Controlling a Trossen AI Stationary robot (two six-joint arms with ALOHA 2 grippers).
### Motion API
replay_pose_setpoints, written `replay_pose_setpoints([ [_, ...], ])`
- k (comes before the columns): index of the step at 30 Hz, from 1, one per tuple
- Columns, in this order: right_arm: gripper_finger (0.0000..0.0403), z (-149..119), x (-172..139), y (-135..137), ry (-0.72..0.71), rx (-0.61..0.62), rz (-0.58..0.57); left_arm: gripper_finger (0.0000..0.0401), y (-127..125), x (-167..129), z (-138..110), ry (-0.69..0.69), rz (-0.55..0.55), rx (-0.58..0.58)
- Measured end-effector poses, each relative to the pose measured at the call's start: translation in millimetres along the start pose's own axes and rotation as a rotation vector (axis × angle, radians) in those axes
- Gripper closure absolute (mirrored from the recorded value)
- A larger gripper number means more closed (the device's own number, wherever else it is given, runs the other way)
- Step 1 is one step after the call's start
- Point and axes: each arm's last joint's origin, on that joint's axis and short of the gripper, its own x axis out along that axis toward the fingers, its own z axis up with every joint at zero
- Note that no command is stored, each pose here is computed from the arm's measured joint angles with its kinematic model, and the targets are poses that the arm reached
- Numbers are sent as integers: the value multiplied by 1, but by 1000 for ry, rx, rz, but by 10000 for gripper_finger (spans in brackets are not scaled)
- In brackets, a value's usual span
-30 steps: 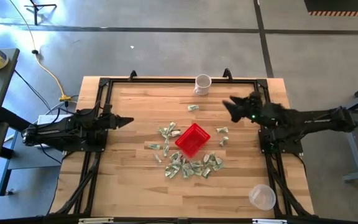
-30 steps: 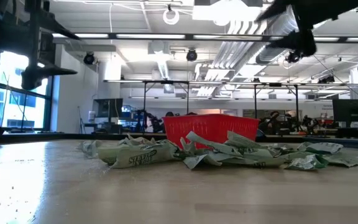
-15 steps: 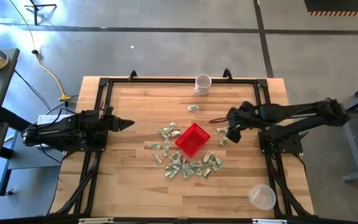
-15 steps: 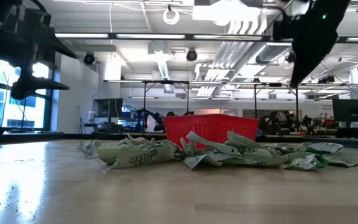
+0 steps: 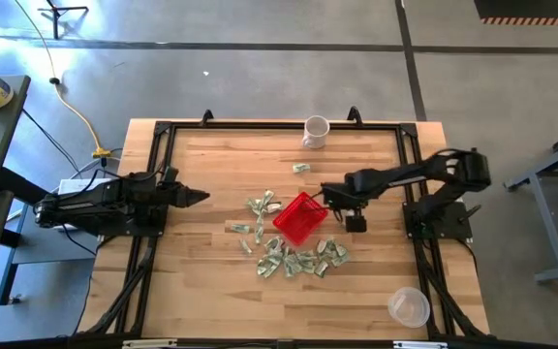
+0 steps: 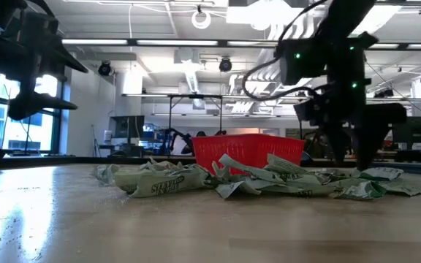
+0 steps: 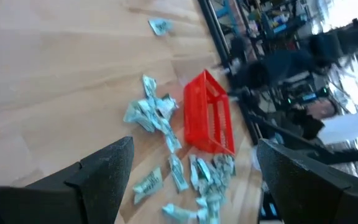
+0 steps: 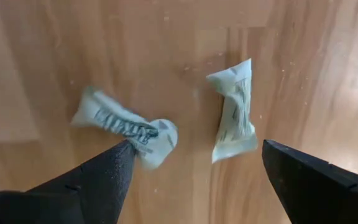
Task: Pick and place items into bin
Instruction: Put the white stevia packet into the red bin
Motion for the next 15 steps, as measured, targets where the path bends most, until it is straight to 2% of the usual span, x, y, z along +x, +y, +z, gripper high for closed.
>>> replay_pose_setpoints([
  [10, 63, 2, -4, -29, -88, 124, 61, 27, 0, 0, -2, 65, -25, -2],
  [15, 93, 4, -1, -40, -115, 164, 67, 27, 0, 0, -2, 69, -17, -1],
])
